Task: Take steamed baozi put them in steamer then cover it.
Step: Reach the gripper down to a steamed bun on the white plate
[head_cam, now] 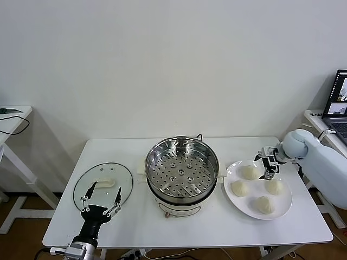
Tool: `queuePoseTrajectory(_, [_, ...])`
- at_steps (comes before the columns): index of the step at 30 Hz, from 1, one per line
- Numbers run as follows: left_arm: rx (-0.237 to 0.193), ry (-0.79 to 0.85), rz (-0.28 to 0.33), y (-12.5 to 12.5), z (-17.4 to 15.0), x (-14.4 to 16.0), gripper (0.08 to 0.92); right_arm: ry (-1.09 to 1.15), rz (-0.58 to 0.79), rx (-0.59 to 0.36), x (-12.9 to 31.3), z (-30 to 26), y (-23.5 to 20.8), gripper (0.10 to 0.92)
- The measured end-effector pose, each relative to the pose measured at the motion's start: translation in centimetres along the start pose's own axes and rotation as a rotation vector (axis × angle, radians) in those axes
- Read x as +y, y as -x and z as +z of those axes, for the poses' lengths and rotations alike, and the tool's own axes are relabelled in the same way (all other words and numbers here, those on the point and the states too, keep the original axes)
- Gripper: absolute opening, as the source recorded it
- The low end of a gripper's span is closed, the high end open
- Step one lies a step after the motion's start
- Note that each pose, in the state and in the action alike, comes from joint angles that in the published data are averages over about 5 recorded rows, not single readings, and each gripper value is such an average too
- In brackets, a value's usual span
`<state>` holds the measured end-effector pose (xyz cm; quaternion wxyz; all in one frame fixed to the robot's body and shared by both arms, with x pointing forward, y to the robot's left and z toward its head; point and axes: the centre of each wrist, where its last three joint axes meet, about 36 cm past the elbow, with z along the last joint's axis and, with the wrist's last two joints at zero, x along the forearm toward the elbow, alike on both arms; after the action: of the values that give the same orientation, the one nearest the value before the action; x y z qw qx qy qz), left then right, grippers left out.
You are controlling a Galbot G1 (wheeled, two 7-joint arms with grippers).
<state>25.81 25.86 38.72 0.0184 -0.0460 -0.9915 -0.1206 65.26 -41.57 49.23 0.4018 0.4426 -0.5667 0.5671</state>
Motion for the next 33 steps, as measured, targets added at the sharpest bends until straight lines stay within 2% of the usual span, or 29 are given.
queuePoseTrajectory(18, [0.006, 0.007, -0.004, -0.1, 0.4, -0.1, 0.823, -0.014, -0.048, 0.034, -1.1, -1.7, 3.2, 0.821])
queuePoseTrajectory(21, [0.007, 0.008, -0.003, -0.1, 0.4, -0.2, 0.823, -0.014, -0.051, 0.036, -1.1, -1.8, 3.5, 0.786])
queuePoseTrajectory(26, [0.008, 0.008, -0.003, -0.1, 0.5, -0.3, 0.823, -0.016, -0.053, 0.037, -1.1, -2.0, 3.9, 0.666])
queuePoseTrajectory(33, [0.009, 0.012, -0.001, -0.2, 0.6, -0.3, 0.823, -0.021, -0.051, 0.033, -1.1, -2.1, 3.8, 0.639])
